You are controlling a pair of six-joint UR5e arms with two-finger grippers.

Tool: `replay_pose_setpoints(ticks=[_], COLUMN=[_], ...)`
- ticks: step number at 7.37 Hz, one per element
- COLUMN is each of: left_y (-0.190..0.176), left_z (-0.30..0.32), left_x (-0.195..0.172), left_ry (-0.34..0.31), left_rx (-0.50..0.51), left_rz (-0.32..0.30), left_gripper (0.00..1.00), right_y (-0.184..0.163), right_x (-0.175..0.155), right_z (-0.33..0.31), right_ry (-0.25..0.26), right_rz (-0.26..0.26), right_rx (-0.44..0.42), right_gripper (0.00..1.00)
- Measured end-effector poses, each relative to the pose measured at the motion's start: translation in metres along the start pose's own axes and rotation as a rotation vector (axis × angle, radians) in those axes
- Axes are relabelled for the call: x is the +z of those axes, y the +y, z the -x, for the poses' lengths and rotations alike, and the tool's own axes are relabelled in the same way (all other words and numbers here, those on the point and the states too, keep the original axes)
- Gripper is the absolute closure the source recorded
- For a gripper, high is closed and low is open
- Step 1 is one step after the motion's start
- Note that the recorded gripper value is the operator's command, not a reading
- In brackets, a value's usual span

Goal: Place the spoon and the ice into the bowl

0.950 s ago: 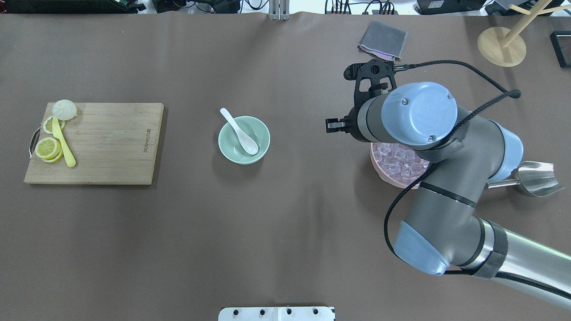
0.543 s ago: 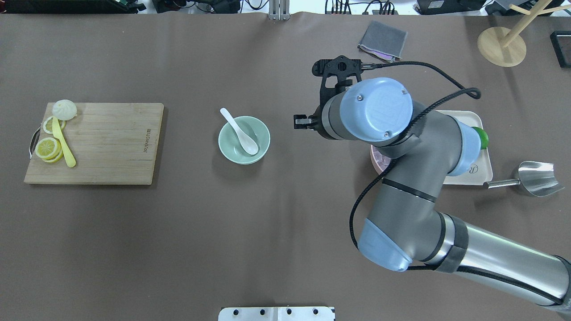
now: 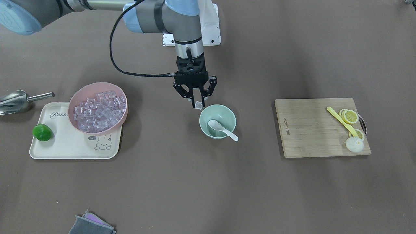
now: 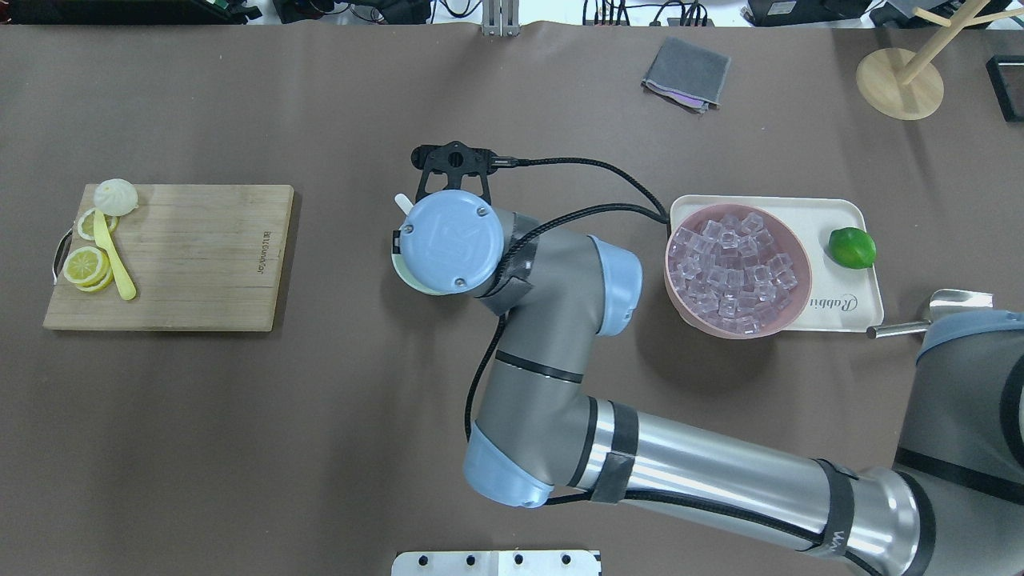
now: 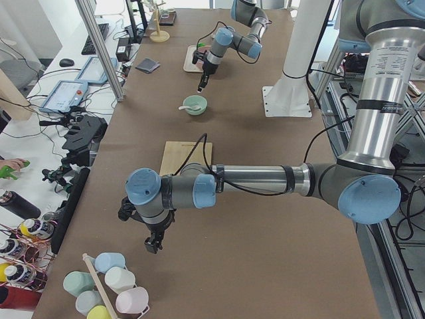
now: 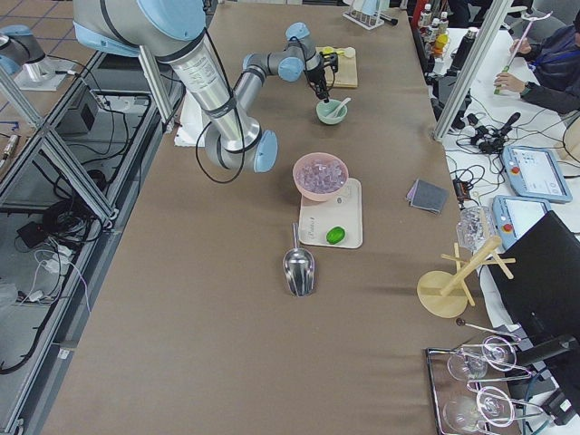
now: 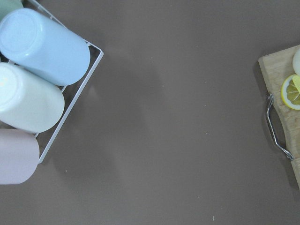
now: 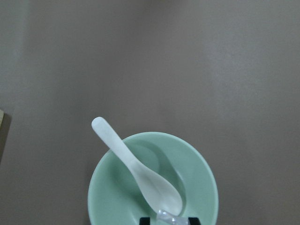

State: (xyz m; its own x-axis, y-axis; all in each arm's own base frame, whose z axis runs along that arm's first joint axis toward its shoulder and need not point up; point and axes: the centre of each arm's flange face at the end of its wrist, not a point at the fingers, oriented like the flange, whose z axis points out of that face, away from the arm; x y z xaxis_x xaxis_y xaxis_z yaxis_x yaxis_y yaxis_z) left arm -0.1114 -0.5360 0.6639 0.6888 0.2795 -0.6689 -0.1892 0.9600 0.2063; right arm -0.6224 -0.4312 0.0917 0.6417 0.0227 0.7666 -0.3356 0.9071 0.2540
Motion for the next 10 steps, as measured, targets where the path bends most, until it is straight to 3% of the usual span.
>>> replay_pose_setpoints(ticks=[3,4,5,6,8,10], left_y=[0.003,0.005,0.008,0.009,0.015,0.022], left_z=[0.002,0.003,0.003,0.004,0.005,0.008], left_x=[0.002,0.004,0.005,0.007,0.010,0.016], left_ry=[0.002,0.003,0.003,0.004,0.006,0.009], left_rx=[-0.008,-0.010,-0.010,-0.010,-0.016,-0.033], left_rz=[0.004,0.005,0.006,0.007,0.012,0.027], left_gripper=[0.01,0.01,0.01,0.01,0.01,0.01], right_y=[0.014,0.016,0.017,0.018,0.015,-0.021], right_x=[0.036,0.046,0.051,0.054,0.055,0.052], right_z=[0.027,0.025,0.024,0.024,0.023,0.009], right_ry=[0.055,0.072,0.082,0.088,0.092,0.096], right_rz=[-0.005,-0.005,-0.004,-0.002,-0.003,-0.001], right_rx=[-0.001,-0.010,-0.020,-0.028,-0.022,-0.003], right_gripper=[1.00,0.61,0.10,0.00,0.00,0.00])
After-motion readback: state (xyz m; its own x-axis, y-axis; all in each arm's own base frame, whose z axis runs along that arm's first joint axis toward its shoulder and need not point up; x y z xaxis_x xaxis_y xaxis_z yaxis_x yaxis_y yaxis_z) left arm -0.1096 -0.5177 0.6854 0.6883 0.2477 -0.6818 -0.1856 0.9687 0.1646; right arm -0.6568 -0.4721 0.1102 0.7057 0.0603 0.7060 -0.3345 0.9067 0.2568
